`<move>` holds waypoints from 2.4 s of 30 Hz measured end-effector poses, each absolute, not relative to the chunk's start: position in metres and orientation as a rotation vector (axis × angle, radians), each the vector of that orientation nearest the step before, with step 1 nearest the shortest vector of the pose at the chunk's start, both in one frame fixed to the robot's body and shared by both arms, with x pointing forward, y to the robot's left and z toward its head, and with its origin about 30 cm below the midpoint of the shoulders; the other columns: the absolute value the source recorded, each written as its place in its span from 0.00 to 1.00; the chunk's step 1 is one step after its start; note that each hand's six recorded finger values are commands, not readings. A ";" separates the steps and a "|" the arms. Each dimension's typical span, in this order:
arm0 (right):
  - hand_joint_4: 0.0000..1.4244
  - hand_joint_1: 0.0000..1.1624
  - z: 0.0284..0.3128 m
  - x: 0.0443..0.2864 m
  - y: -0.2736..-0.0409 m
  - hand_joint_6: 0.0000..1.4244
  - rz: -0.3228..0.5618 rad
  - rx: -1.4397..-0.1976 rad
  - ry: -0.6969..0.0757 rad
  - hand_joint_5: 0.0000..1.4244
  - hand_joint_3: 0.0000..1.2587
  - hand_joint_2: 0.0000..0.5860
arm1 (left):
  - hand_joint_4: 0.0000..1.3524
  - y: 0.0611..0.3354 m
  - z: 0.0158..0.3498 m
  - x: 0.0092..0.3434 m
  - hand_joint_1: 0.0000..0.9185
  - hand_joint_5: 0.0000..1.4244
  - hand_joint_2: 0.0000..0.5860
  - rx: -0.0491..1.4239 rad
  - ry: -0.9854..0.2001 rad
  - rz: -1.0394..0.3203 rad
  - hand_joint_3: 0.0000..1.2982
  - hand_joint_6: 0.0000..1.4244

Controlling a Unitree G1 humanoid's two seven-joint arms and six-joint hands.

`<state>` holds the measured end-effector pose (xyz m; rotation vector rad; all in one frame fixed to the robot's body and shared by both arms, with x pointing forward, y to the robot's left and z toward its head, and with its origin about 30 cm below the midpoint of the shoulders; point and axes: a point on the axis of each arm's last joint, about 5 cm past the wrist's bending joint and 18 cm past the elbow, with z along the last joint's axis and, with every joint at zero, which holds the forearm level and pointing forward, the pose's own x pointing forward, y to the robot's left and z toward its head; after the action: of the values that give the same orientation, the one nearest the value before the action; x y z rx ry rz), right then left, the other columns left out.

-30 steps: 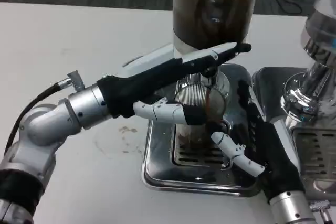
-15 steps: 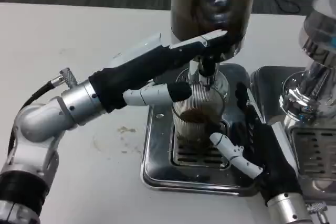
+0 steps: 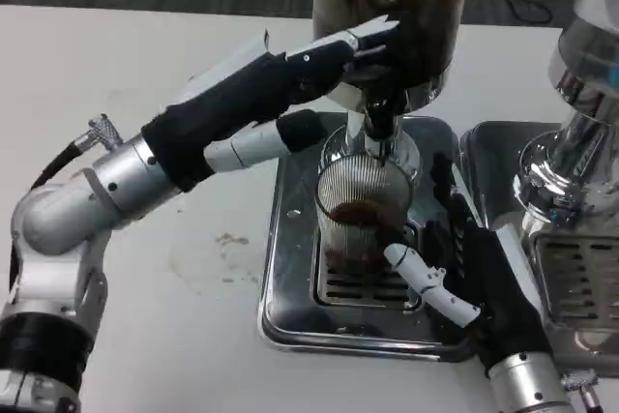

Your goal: Grasp the cup under the faucet to collect the drink, then remove the cup.

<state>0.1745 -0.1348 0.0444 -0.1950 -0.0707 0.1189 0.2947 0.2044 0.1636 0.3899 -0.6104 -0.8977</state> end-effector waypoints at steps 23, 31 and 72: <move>0.00 0.44 0.041 0.177 -0.137 0.00 0.137 -0.167 -0.120 0.00 0.00 0.40 | 0.47 0.243 0.160 0.268 0.15 0.51 0.20 0.182 -0.614 -0.715 0.46 0.35; 0.00 0.53 0.041 0.176 -0.139 0.00 0.155 -0.185 -0.118 0.00 0.00 0.34 | 0.46 0.271 0.135 0.248 0.14 0.49 0.20 0.237 -0.466 -0.637 0.45 0.32; 0.00 0.54 0.034 0.190 -0.123 0.00 0.205 -0.278 -0.110 0.00 0.00 0.34 | 0.46 0.304 0.104 0.205 0.18 0.49 0.22 0.310 -0.262 -0.508 0.46 0.28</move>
<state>0.1897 -0.1226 0.0338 -0.2783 -0.1103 0.2050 0.2047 0.3044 0.1036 0.3103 -0.2618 -0.5081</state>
